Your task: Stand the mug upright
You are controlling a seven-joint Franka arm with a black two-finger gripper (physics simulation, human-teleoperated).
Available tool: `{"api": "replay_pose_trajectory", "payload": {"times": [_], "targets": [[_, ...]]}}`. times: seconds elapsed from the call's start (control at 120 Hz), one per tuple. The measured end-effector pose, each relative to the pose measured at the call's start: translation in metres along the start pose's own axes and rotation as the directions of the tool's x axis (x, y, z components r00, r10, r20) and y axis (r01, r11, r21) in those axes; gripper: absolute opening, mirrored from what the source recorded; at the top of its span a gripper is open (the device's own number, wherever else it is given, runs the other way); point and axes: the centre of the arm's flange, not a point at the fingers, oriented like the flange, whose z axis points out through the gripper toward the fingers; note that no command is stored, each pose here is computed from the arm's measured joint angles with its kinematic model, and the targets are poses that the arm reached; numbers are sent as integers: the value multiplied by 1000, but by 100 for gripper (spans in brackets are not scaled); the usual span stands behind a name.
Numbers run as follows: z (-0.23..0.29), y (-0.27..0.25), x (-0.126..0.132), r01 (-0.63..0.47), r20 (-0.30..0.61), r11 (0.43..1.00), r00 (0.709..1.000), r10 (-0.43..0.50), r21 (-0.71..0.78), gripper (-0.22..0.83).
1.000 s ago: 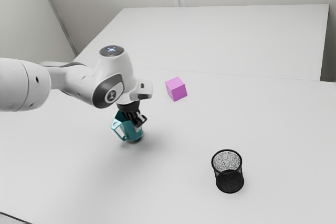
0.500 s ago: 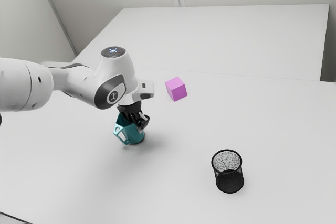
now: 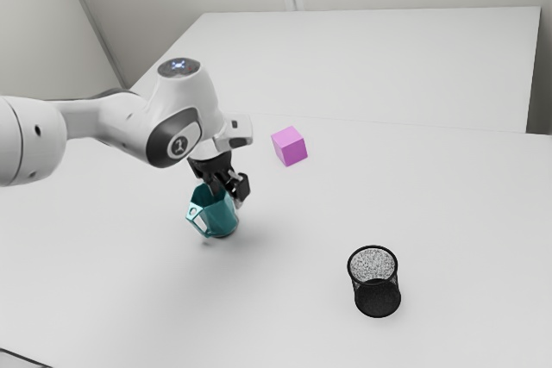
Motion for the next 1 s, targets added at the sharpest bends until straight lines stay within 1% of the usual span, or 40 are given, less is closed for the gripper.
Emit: {"api": "replay_pose_trajectory", "payload": {"times": [0.1, 0.175, 0.292, 0.392, 0.458, 0.583, 0.65, 0.708, 0.8, 0.933, 1.0], "targets": [[-10, 4, 1, 1, -12, 1000, 1000, -1, 1, 47], [-26, 0, 3, 12, -37, 1000, 999, -12, 4, 51], [-72, -24, 13, 60, -83, 998, 995, -59, 13, 56], [-115, -44, 9, 106, -99, 994, 990, -105, 4, 58], [-134, -57, 15, 125, -96, 992, 987, -125, -5, 59], [-155, -84, 45, 150, -68, 988, 986, -152, -31, 60], [-162, -95, 55, 161, -39, 985, 986, -164, -64, 60], [-163, -107, 54, 171, -13, 982, 985, -172, -83, 61], [-166, -126, 45, 185, 15, 978, 983, -185, -100, 61], [-189, -139, 39, 176, 16, 978, 984, -175, -111, 61], [-199, -139, 41, 158, 16, 981, 987, -157, -113, 61]]}}
